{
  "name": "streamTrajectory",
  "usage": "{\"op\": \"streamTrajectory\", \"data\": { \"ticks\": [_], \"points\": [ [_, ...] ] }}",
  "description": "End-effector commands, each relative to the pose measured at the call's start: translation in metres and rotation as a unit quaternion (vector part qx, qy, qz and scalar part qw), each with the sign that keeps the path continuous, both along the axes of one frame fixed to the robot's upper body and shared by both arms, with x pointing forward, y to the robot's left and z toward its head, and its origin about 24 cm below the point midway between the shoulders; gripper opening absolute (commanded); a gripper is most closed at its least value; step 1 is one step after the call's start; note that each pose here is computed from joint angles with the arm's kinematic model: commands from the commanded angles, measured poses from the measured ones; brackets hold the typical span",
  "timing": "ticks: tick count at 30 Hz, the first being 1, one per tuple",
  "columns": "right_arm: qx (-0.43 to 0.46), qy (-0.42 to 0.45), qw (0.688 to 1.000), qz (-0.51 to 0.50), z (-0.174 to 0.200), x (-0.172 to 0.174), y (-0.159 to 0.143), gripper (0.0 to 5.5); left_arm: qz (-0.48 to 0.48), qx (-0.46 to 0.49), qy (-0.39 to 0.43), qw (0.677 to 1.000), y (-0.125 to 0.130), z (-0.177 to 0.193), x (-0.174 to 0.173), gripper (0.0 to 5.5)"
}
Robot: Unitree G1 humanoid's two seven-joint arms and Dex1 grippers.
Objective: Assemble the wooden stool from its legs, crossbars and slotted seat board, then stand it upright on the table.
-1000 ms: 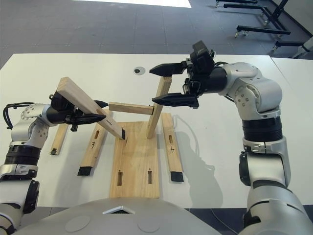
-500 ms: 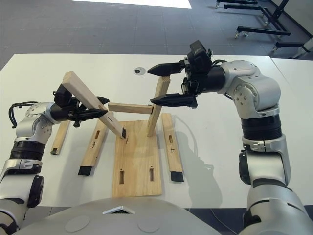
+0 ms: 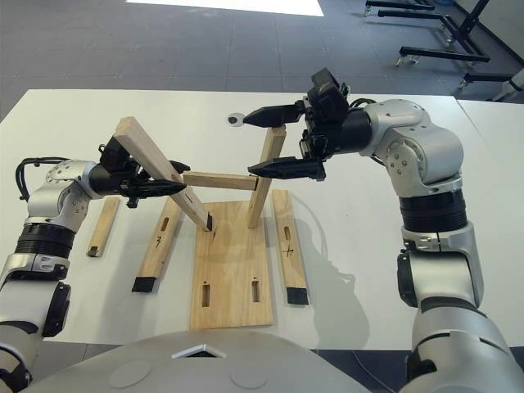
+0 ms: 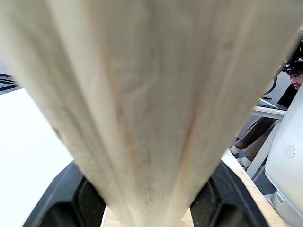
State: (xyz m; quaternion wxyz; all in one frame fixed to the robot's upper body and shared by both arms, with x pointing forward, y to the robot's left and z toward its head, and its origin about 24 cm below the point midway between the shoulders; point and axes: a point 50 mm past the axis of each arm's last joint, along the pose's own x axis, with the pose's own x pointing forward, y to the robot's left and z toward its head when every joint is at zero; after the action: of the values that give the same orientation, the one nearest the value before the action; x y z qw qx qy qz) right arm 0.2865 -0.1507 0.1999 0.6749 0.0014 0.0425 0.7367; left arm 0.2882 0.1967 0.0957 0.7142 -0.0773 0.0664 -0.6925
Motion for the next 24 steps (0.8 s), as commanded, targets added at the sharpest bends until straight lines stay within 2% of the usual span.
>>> {"op": "streamTrajectory", "data": {
  "ticks": [1,17,24],
  "points": [
    [-0.034,0.062,0.998,-0.004,-0.03,-0.003,0.003,4.9,0.02,0.066,0.069,0.995,0.001,-0.034,-0.002,2.03],
    [-0.039,0.062,0.997,-0.007,-0.033,-0.006,0.002,4.9,-0.035,0.097,0.081,0.991,-0.019,-0.043,-0.005,2.03],
    [-0.042,0.06,0.997,0.003,-0.031,-0.007,0.004,4.9,-0.027,0.099,0.085,0.991,-0.017,-0.044,0.0,2.03]
  ]
}}
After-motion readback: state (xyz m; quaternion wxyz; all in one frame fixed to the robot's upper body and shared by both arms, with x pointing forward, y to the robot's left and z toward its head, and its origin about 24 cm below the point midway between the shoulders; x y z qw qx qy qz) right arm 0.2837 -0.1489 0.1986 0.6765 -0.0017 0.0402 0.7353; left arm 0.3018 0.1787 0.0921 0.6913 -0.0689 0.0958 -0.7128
